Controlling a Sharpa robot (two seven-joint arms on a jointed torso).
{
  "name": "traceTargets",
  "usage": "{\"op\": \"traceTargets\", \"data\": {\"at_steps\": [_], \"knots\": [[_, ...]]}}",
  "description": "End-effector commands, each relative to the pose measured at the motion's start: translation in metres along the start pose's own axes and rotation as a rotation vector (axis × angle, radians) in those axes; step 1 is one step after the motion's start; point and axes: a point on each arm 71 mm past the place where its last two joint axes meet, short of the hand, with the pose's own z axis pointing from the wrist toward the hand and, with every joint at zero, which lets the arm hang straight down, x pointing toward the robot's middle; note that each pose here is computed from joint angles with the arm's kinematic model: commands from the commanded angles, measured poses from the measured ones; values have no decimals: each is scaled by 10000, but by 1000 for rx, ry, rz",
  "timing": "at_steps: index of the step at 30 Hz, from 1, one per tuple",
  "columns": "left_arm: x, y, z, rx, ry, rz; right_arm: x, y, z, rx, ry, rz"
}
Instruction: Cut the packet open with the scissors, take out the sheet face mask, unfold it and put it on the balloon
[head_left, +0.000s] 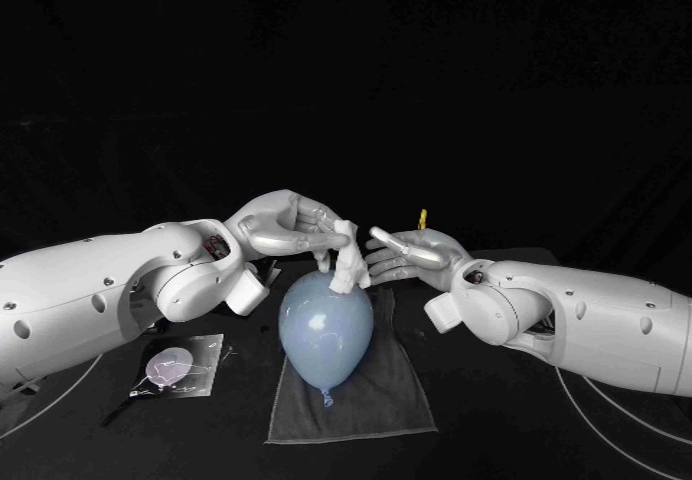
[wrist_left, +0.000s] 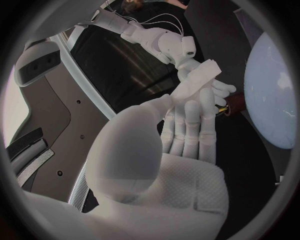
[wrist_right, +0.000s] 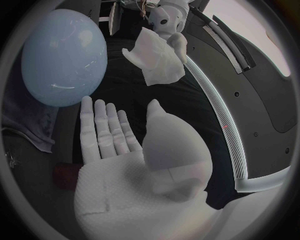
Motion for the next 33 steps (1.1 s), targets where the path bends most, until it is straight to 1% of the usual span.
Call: {"op": "traceTargets", "data": {"at_steps": [1, 6, 11, 20, 24, 29, 33], "knots": [[57, -52, 22, 6, 90, -75, 100, -2, 11, 3, 121, 47], [85, -89, 42, 11, 117, -92, 169, -1, 12, -2, 174, 84], [107, -105, 57, 15, 128, -98, 229, 7, -12, -12, 223, 132], [130, -118, 85, 20, 132, -105, 333, 26, -83, -25, 305, 206], [110, -109, 92, 15, 118, -103, 379, 39, -133, -27, 347, 239], [51, -81, 84, 1, 89, -96, 364, 50, -199, -33, 360, 264], [23, -61, 82, -14, 77, -88, 345, 60, -242, -40, 361, 276]]}}
